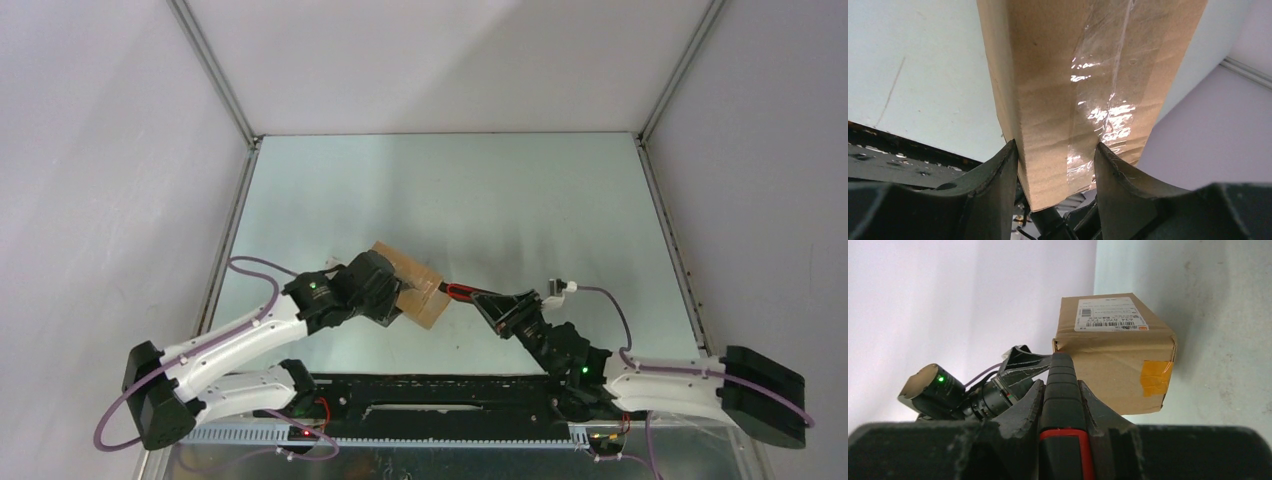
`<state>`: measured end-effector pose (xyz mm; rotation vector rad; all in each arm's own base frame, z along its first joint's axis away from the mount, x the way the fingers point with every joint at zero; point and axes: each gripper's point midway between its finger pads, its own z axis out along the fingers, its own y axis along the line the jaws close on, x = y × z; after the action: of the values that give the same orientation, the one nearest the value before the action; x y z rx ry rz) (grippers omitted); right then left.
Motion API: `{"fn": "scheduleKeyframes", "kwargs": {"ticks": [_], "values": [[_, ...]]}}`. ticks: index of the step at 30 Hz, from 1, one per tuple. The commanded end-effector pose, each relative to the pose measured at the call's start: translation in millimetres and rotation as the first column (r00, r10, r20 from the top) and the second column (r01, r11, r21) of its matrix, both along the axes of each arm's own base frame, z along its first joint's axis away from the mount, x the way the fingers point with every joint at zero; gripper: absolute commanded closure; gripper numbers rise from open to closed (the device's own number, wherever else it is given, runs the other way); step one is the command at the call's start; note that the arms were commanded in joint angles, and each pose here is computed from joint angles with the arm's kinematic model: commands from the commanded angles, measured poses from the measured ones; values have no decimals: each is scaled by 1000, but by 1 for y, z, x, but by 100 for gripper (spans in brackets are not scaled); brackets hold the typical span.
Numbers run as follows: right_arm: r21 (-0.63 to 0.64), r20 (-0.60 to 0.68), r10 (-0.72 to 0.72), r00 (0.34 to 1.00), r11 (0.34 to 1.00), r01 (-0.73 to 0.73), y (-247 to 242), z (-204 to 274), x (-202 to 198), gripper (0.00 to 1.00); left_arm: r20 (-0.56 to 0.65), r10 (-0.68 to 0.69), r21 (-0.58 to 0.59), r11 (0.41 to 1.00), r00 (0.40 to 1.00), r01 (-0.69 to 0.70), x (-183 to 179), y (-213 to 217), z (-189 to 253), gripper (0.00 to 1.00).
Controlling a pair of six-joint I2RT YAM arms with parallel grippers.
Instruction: Unpack the express box
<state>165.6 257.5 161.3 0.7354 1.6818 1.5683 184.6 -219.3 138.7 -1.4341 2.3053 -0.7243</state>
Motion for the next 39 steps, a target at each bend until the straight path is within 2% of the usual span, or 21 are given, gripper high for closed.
{"fn": "scheduleKeyframes", "kwargs": {"ticks": [1, 6, 13, 20, 30, 39], "values": [[-56, -32, 104, 994, 993, -106, -5, -22, -18, 100, 115, 180, -91, 981, 977, -170, 34, 14, 27, 100], [-51, -12, 113, 993, 992, -114, -6, -15, -18, 100, 109, 167, -122, 981, 980, -154, 36, 4, 24, 100], [-45, 11, 183, 983, 982, -182, 18, -1, -30, 100, 131, 145, -200, 973, 981, -117, 48, -26, 41, 100], [-43, 18, 263, 964, 964, -263, 49, 4, -51, 100, 151, 134, -229, 969, 979, -97, 56, -43, 55, 100], [-34, 11, 242, 970, 970, -242, 41, -2, -48, 100, 148, 183, -200, 968, 972, -152, 51, -21, 46, 100], [-97, 23, 156, 988, 983, -153, 6, -10, -30, 100, 58, 162, -87, 984, 985, -156, 33, 14, 19, 100]]}}
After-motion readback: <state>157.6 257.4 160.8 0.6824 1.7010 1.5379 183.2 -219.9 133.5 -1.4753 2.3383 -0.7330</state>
